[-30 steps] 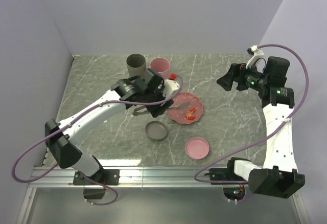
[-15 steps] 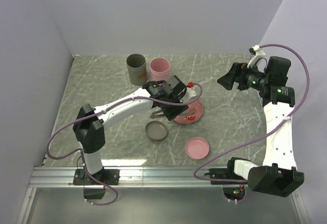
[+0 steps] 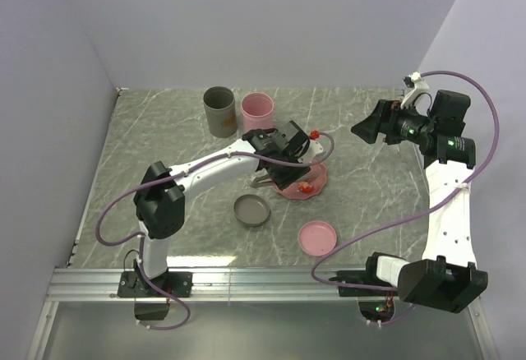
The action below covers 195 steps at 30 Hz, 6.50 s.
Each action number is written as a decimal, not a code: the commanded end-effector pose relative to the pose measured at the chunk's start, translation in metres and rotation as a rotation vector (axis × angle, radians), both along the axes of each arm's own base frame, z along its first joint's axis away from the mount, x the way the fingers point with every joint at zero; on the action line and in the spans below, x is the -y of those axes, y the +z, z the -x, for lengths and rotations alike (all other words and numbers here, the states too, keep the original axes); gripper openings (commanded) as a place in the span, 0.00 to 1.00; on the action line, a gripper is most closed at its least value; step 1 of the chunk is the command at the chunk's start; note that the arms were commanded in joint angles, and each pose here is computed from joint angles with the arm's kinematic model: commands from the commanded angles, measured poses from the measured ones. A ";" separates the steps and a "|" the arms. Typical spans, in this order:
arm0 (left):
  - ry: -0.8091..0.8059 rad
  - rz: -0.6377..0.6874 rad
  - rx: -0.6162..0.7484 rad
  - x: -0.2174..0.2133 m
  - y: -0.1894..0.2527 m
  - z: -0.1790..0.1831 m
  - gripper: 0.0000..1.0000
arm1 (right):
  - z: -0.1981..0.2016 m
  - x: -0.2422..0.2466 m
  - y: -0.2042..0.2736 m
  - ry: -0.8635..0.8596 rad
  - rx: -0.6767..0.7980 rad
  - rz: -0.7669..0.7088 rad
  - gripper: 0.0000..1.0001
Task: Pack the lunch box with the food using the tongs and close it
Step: Pick up the food using the clamp, then place the food into the lunch box, then put down the clamp
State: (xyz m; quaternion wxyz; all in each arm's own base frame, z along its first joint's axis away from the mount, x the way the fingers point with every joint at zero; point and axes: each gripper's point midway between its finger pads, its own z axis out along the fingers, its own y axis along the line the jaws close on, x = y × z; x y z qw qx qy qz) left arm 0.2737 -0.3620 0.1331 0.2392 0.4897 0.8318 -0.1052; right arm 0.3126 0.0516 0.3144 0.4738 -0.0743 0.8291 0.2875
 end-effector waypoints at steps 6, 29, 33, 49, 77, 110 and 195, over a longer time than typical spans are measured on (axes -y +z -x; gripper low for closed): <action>0.024 0.018 0.042 0.016 0.001 -0.009 0.54 | -0.003 0.001 0.015 0.009 0.045 -0.014 0.99; 0.008 -0.075 0.073 0.021 -0.022 -0.001 0.44 | -0.006 0.005 0.006 -0.001 0.020 -0.018 0.99; 0.012 -0.089 0.086 0.018 -0.021 -0.003 0.40 | -0.005 0.005 0.006 0.000 0.019 -0.021 0.99; 0.039 -0.048 0.171 0.009 0.017 -0.011 0.24 | -0.003 0.004 0.007 0.003 0.025 -0.027 0.99; 0.218 0.165 0.259 -0.050 0.123 -0.059 0.16 | -0.003 0.007 0.004 -0.009 0.016 -0.020 0.99; 0.666 0.227 0.282 -0.247 0.133 -0.169 0.20 | -0.007 0.007 0.000 -0.007 -0.003 -0.030 0.99; 0.951 0.028 -0.048 -0.398 -0.091 -0.164 0.74 | 0.036 -0.021 -0.059 0.227 -0.099 0.201 1.00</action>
